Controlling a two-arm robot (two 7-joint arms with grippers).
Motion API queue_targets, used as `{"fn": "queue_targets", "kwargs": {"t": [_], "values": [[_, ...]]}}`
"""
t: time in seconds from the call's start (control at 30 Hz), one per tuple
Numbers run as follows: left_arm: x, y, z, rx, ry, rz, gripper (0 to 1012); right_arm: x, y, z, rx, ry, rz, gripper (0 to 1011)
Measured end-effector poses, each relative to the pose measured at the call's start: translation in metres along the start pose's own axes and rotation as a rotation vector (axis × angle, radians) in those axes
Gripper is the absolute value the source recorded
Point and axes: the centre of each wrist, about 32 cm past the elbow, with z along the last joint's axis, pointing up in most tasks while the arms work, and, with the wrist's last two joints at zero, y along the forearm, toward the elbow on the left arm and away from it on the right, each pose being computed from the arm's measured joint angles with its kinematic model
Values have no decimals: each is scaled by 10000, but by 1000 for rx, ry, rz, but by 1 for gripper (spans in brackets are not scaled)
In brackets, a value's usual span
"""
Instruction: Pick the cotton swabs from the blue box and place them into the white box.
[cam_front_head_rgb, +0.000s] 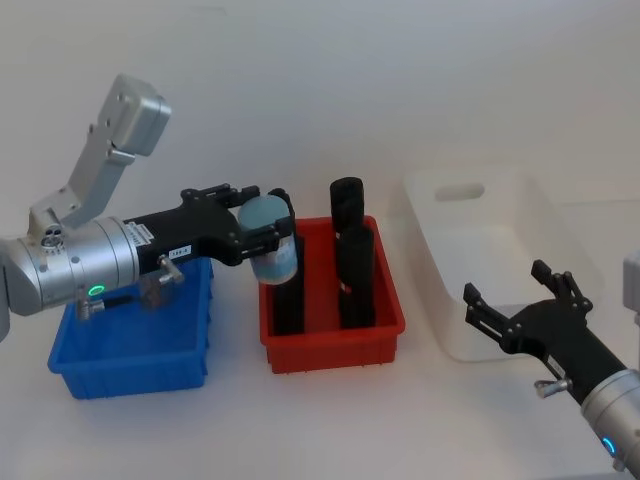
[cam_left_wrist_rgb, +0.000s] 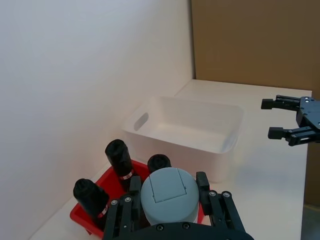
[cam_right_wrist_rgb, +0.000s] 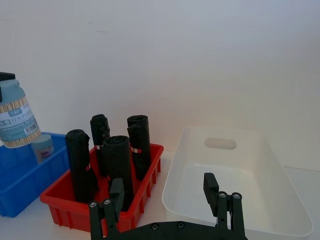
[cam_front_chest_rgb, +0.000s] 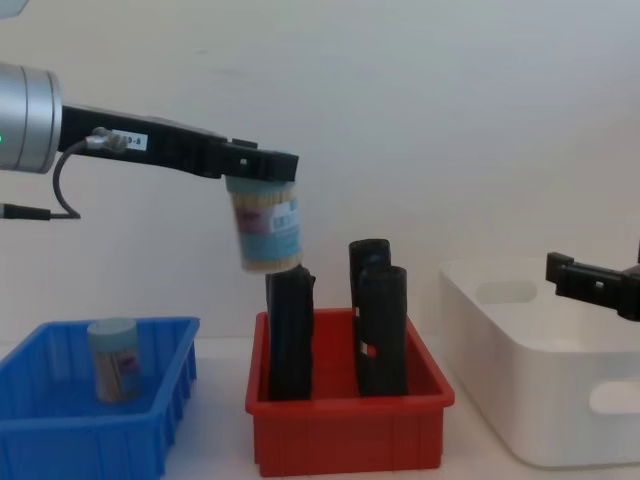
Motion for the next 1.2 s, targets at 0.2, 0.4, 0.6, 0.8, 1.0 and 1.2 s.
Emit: {"fn": "queue_targets", "kwargs": {"t": [0.2, 0.4, 0.6, 0.8, 1.0, 1.2], "values": [[10, -23, 30, -4, 3, -34, 670, 0, 0, 0, 0, 0, 0, 1002], [18, -41, 53, -7, 6, -60, 670, -2, 5, 6, -1, -3, 14, 1002], [21, -50, 62, -8, 7, -74, 670, -13, 27, 35, -7, -18, 62, 1001], [25, -56, 70, -9, 8, -83, 670, -36, 76, 94, -10, -37, 131, 1001], [27, -59, 76, -10, 8, -88, 670, -64, 135, 161, -10, -53, 203, 1001], [27, -62, 79, -10, 8, -92, 670, -102, 224, 252, -11, -75, 295, 1001]]}}
